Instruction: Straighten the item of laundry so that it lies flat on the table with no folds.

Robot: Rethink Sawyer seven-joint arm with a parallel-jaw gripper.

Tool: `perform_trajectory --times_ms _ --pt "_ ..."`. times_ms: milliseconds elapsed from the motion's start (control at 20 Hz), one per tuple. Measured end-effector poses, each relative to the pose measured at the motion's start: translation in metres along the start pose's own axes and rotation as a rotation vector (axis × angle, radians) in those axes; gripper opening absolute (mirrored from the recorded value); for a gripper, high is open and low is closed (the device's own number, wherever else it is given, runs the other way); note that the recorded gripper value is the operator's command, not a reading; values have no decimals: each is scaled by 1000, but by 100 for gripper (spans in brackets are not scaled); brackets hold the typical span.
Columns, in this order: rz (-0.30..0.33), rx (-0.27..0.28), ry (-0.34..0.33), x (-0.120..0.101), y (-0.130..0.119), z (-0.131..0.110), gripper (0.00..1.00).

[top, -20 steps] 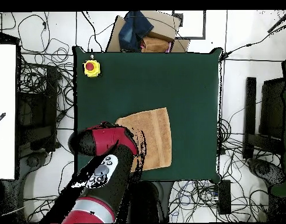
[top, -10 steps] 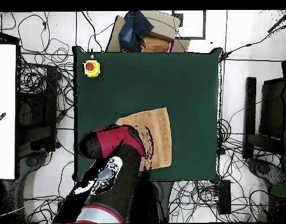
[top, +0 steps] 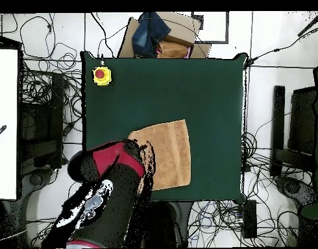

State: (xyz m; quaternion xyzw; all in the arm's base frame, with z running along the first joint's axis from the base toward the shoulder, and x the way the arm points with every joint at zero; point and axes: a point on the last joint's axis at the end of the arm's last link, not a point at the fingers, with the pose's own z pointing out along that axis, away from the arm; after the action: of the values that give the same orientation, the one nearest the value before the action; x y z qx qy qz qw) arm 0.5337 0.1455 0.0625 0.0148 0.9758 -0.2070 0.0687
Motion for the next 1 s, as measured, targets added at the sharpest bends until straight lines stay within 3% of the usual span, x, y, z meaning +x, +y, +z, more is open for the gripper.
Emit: perform_trajectory --times_ms 200,450,750,1000 --pt "-56 19 -34 9 21 -18 100" --pt "-90 35 -48 18 32 -24 100" --pt "-111 64 -50 27 28 -8 100" --pt "-128 56 -65 32 31 12 100"
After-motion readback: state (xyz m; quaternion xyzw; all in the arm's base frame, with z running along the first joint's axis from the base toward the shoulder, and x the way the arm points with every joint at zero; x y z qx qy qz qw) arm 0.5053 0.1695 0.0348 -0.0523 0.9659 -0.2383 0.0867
